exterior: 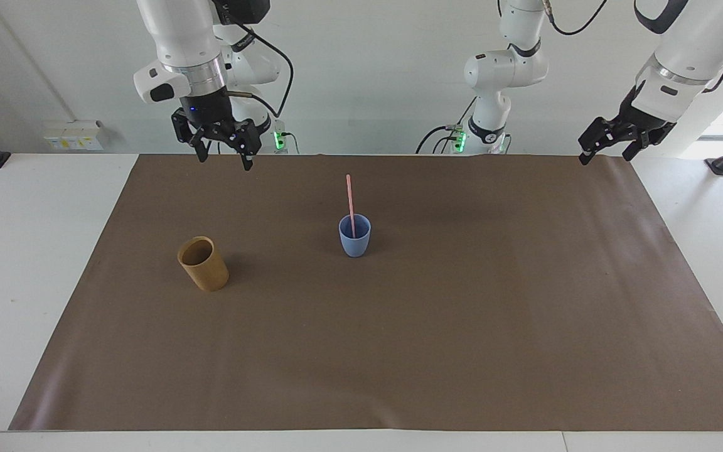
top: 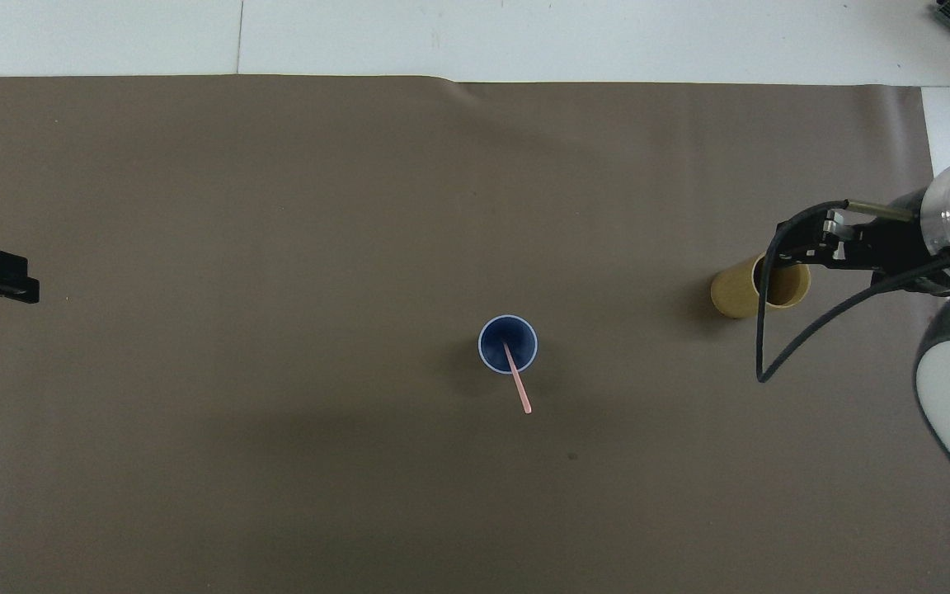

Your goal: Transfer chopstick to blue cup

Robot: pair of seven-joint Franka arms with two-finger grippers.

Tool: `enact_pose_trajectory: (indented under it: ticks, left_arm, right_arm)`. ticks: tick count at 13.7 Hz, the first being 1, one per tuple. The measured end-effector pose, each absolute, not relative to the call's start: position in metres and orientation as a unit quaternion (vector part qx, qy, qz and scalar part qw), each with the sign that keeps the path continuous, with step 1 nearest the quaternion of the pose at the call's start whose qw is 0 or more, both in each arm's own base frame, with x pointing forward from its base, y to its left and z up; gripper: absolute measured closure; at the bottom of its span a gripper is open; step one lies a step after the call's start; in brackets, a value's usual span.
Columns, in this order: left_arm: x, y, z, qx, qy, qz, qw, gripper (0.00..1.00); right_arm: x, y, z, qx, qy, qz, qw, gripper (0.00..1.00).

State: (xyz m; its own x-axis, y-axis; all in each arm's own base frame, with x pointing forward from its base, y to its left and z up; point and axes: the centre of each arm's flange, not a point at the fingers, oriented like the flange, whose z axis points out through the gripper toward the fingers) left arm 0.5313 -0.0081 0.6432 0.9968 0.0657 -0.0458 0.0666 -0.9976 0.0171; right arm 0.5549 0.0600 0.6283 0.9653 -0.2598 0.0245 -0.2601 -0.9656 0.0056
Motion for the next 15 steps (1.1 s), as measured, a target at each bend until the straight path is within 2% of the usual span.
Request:
enact_pose_trajectory:
  ticks: [15]
  left_arm:
    - [0.5313,-0.0081,0.6432,0.999,0.033,-0.023,0.009,0.00]
  right_arm:
    - [0.5578,0.0562,0.6252,0.997,-0.081,0.002,0.004,0.00]
